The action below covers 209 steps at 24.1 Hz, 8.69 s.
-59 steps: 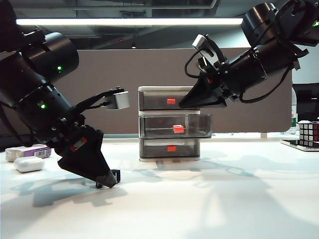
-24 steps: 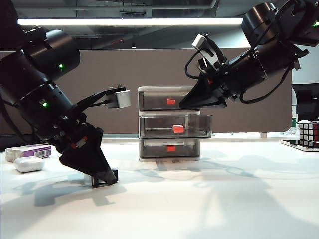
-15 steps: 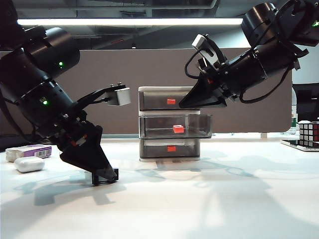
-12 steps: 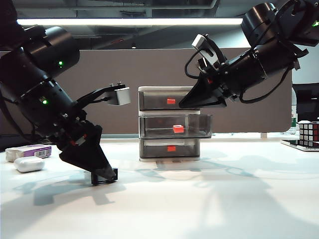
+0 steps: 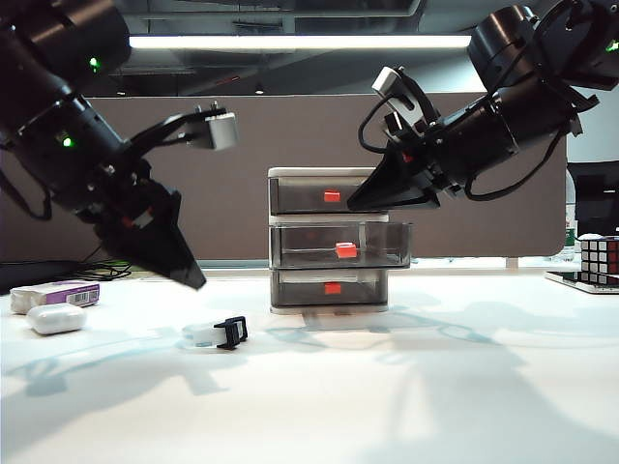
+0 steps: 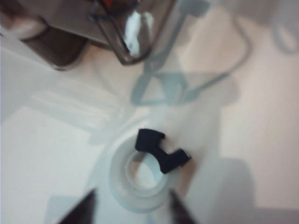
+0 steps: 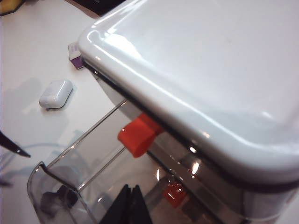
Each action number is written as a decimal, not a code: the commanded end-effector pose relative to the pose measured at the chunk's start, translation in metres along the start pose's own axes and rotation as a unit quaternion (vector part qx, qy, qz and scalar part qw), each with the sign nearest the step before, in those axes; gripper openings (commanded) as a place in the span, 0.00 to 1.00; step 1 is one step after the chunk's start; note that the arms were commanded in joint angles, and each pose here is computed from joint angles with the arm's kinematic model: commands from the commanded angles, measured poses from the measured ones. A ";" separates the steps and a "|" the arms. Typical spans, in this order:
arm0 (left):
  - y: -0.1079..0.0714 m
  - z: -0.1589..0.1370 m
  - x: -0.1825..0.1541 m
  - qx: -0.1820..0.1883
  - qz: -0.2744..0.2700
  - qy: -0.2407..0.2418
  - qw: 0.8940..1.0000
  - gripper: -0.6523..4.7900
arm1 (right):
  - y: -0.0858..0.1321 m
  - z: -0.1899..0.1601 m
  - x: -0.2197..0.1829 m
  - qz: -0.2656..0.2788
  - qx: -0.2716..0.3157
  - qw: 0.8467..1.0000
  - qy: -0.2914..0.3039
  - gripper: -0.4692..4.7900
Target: Open the second layer of the drawer on the table, pick up the transparent tape on the table and put it in, and finally close the drawer.
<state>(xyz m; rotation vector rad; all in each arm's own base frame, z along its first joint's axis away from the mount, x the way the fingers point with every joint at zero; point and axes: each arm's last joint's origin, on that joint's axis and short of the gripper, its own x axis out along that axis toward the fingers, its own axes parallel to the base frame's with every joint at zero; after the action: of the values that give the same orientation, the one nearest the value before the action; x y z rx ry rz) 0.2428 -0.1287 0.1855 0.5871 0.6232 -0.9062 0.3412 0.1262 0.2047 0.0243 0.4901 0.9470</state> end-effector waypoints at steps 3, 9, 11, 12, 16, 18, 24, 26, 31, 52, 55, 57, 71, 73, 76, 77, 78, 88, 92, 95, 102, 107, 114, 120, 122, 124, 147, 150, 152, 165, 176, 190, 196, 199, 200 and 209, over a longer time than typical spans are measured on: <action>-0.001 -0.001 0.002 0.004 -0.023 -0.010 1.000 0.70 | 0.001 0.004 -0.001 0.001 -0.007 1.000 -0.007 0.08; 0.002 -0.006 0.022 0.034 -0.036 -0.015 0.999 0.78 | 0.001 0.004 -0.001 0.001 -0.007 1.000 -0.007 0.08; 0.003 -0.012 0.031 0.027 -0.050 -0.011 0.998 0.88 | 0.001 0.003 -0.001 0.001 -0.008 1.000 -0.005 0.08; 0.003 -0.014 0.033 0.025 -0.052 -0.007 0.998 0.88 | 0.001 0.003 -0.001 0.001 -0.007 1.000 -0.005 0.08; 0.014 -0.023 0.039 0.031 -0.047 -0.016 0.998 0.88 | 0.000 0.002 -0.001 0.001 -0.007 1.000 -0.001 0.08; 0.022 -0.025 0.039 0.025 -0.051 -0.040 0.998 0.88 | 0.000 0.002 -0.001 0.001 -0.008 1.000 -0.001 0.08; 0.033 -0.034 0.038 0.005 -0.074 -0.074 0.994 0.88 | 0.001 0.001 -0.001 0.001 -0.008 1.000 0.001 0.08; 0.033 -0.036 0.042 0.002 -0.090 -0.081 0.993 0.88 | 0.001 0.001 -0.001 0.001 -0.009 1.000 0.001 0.08; 0.031 -0.046 0.054 -0.008 -0.102 -0.066 0.993 0.86 | 0.001 0.001 -0.001 0.001 -0.007 1.000 0.003 0.08; 0.031 -0.047 0.059 -0.049 -0.120 -0.076 0.989 0.11 | 0.000 -0.002 -0.001 -0.009 -0.006 1.000 0.015 0.08; 0.032 -0.041 0.050 -0.043 -0.099 -0.075 0.991 0.11 | 0.000 -0.002 -0.001 -0.009 -0.006 1.000 0.015 0.08; 0.034 -0.034 0.040 -0.035 -0.077 -0.078 0.993 0.11 | 0.000 -0.002 -0.001 -0.009 -0.006 1.000 0.015 0.08; 0.023 0.040 -0.024 0.028 -0.035 -0.229 0.972 0.12 | 0.000 -0.001 -0.001 -0.007 -0.007 1.000 0.014 0.08; 0.020 0.050 -0.022 0.037 -0.030 -0.230 0.972 0.12 | 0.000 -0.001 -0.001 -0.007 -0.007 1.000 0.014 0.08; 0.024 0.063 -0.012 0.041 -0.036 -0.232 0.971 0.12 | 0.000 -0.001 -0.001 -0.007 -0.007 1.000 0.014 0.08; 0.027 0.066 -0.009 0.037 -0.037 -0.232 0.971 0.12 | 0.000 -0.001 -0.001 -0.007 -0.007 1.000 0.014 0.08; 0.030 0.069 -0.005 0.031 -0.039 -0.231 0.972 0.12 | 0.000 -0.001 -0.001 -0.007 -0.007 1.000 0.014 0.08; 0.040 0.076 0.029 0.012 -0.058 -0.210 0.976 0.12 | 0.005 0.007 -0.008 -0.012 -0.016 1.000 0.003 0.08; 0.038 0.074 0.037 0.007 -0.065 -0.202 0.977 0.12 | 0.010 0.015 -0.015 -0.013 -0.026 1.000 -0.011 0.08; 0.034 0.076 0.039 0.010 -0.071 -0.201 0.977 0.15 | 0.010 0.016 -0.016 -0.013 -0.025 1.000 -0.010 0.08; 0.034 0.074 0.043 -0.006 -0.065 -0.191 0.979 0.58 | 0.011 0.014 -0.017 -0.010 -0.017 1.000 0.001 0.08; 0.034 0.074 0.044 -0.005 -0.067 -0.193 0.979 0.65 | 0.013 0.015 -0.019 -0.008 -0.018 1.000 -0.001 0.08; 0.035 0.075 0.044 -0.011 -0.067 -0.200 0.978 0.88 | 0.014 0.017 -0.020 -0.008 -0.021 1.000 -0.002 0.08; 0.034 0.079 0.042 -0.045 -0.066 -0.209 0.975 0.82 | 0.014 0.018 -0.021 -0.007 -0.022 1.000 -0.004 0.08; 0.032 0.080 0.038 -0.058 -0.073 -0.204 0.975 0.71 | 0.017 0.021 -0.024 -0.007 -0.027 1.000 -0.011 0.08; 0.030 0.080 0.030 -0.063 -0.081 -0.192 0.976 0.40 | 0.021 0.028 -0.029 -0.007 -0.037 0.999 -0.023 0.08; 0.015 0.058 0.048 -0.067 -0.150 -0.099 0.981 0.11 | -0.005 0.083 0.029 -0.020 -0.052 0.998 -0.030 0.08; 0.017 0.059 0.053 -0.070 -0.133 -0.108 0.983 0.11 | -0.006 0.073 0.040 -0.022 -0.043 0.999 -0.012 0.08; 0.020 0.060 0.057 -0.076 -0.109 -0.110 0.985 0.11 | -0.007 0.071 0.042 -0.027 -0.040 0.999 -0.006 0.08; 0.036 0.063 0.085 -0.100 0.035 -0.164 0.981 0.11 | -0.007 0.066 0.043 -0.036 -0.042 0.998 0.015 0.08; 0.040 0.072 0.082 -0.101 0.077 -0.209 0.970 0.11 | -0.007 0.065 0.043 -0.044 -0.041 0.998 0.019 0.08; 0.032 0.081 0.030 -0.064 0.119 -0.236 0.962 0.11 | 0.008 0.088 0.019 -0.043 -0.086 0.995 -0.008 0.08; -0.004 0.042 -0.066 -0.088 0.200 -0.242 0.946 0.11 | 0.044 0.117 -0.042 -0.058 -0.109 0.991 -0.048 0.08; -0.031 0.012 -0.110 -0.115 0.228 -0.256 0.932 0.11 | 0.065 0.101 -0.072 -0.073 -0.108 0.990 -0.060 0.08; -0.036 0.006 -0.117 -0.122 0.228 -0.265 0.929 0.11 | 0.069 0.095 -0.078 -0.075 -0.105 0.990 -0.063 0.08; -0.082 -0.073 -0.139 -0.230 0.291 -0.351 0.860 0.11 | 0.099 -0.008 -0.122 -0.144 -0.031 0.987 -0.070 0.08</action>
<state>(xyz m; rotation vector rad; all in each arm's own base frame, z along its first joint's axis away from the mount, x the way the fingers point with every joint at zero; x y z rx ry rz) 0.0918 -0.0455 0.2225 0.0189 -0.0319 -0.3223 0.2061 0.0902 0.2726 -0.0526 0.3364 0.7039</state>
